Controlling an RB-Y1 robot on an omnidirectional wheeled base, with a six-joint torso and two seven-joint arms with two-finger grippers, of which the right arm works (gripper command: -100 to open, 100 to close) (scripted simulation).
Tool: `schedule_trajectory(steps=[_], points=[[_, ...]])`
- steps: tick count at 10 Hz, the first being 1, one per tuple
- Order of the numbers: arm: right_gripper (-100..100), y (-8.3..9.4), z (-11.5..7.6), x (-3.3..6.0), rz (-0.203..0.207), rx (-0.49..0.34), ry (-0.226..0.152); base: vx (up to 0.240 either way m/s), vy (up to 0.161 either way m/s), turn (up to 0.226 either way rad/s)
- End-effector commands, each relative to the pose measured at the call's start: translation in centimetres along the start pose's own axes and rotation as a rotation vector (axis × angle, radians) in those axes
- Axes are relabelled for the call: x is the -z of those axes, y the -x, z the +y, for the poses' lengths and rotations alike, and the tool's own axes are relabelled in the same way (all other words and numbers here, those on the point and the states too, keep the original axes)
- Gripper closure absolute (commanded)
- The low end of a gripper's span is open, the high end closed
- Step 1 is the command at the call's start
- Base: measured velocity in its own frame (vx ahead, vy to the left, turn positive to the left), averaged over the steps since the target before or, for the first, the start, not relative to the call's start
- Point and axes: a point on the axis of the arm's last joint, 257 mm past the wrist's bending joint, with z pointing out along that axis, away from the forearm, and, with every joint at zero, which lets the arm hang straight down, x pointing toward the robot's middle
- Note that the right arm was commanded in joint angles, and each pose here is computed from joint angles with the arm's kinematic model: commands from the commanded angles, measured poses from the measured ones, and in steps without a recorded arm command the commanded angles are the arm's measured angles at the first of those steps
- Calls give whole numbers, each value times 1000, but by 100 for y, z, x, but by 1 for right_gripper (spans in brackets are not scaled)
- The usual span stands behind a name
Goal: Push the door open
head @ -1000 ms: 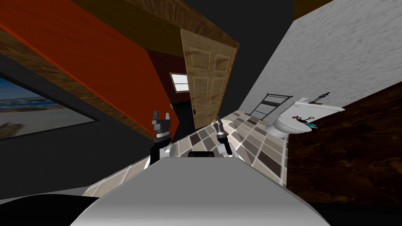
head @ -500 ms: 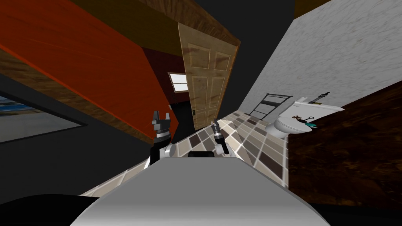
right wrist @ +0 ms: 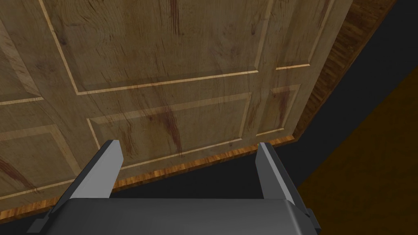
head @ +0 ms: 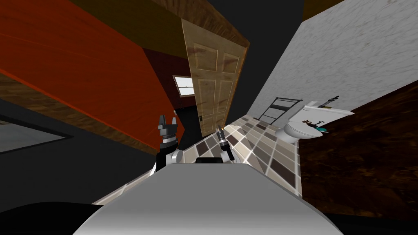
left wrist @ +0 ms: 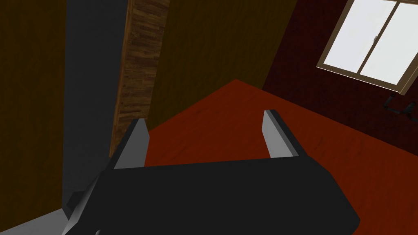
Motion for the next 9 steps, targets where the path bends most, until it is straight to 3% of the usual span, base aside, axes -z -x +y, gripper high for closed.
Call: schedule_trajectory(steps=[1,7,9], points=[[-100,-72,-144,14,22,-8,-23,101,25,-43],[-100,-455,-640,139,102,-31,-112,93,21,-42],[-100,-516,-712,165,115,-34,-126,86,18,-23]])
